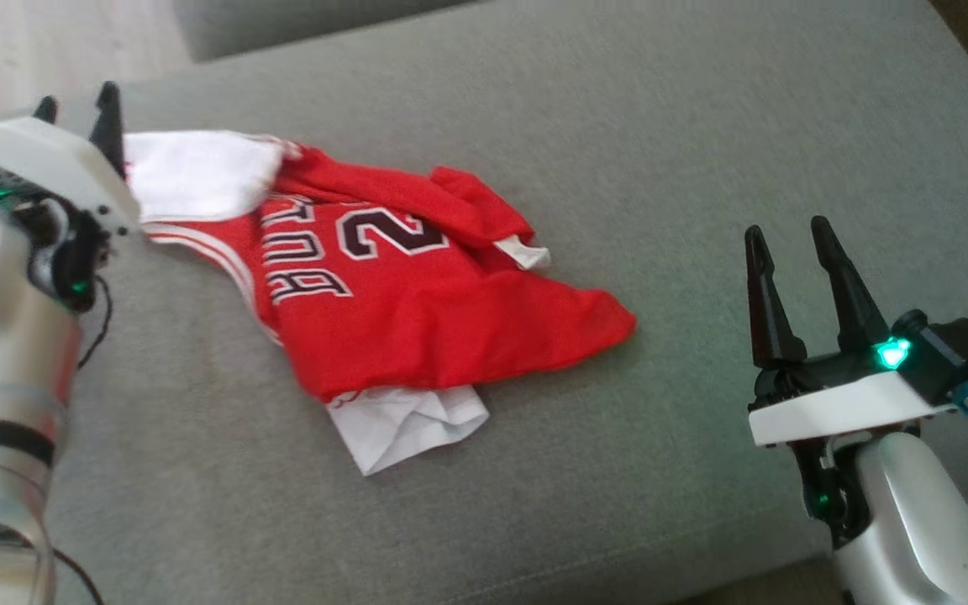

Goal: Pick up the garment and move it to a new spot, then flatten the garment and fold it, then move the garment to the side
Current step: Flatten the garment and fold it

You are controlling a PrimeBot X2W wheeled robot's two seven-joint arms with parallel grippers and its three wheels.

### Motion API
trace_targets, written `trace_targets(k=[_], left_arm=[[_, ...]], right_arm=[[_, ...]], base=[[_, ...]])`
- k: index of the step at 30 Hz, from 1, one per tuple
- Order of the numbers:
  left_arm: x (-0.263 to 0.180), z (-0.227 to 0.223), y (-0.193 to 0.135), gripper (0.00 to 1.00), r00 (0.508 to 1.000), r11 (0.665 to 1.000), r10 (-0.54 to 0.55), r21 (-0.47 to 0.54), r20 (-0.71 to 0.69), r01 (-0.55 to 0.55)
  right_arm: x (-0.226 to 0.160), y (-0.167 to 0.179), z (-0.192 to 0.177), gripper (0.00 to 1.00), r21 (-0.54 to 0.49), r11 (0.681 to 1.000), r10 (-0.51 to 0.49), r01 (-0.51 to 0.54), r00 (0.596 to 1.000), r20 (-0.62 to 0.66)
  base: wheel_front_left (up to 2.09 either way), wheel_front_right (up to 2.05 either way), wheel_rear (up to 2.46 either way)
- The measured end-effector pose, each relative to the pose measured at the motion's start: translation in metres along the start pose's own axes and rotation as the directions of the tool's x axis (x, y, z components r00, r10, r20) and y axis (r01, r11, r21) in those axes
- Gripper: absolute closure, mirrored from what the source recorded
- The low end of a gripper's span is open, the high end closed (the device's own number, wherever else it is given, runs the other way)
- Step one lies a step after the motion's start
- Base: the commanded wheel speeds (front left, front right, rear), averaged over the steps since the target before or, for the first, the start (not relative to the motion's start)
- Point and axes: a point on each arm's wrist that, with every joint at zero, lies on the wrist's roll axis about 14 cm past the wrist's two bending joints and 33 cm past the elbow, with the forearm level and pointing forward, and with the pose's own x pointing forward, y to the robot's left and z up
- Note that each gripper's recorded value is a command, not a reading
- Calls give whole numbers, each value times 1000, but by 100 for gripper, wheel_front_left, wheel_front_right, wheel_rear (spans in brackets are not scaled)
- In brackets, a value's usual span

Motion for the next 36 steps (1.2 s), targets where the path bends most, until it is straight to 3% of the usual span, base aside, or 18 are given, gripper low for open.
trace_targets(k=[9,13,18,24,29,33,36], left_arm=[[-54,32,-15,0,972,998,-70,11,223,70],[-84,18,-9,0,964,999,-22,35,266,13],[-130,18,-15,0,922,999,40,-8,386,-40],[-181,-25,-34,0,922,995,89,-70,377,-67],[-193,-33,-34,0,922,992,112,-97,370,-82],[-196,-30,-33,0,915,992,112,-98,387,-80],[-196,-31,-34,0,915,991,112,-108,387,-75]], right_arm=[[-10,22,-2,0,24,998,55,-55,998,-2],[-14,29,1,0,30,997,74,-74,997,10],[-18,34,1,0,33,996,86,-86,996,10],[-21,35,-7,0,33,995,90,-89,996,-16],[-20,38,-12,0,33,994,104,-103,994,-33],[-21,35,-34,0,36,994,110,-107,987,-117],[-15,37,-60,0,66,992,119,-105,957,-265]], base=[[0,0,0],[0,0,0],[0,0,0],[0,0,0],[0,0,0],[0,0,0],[0,0,0]])
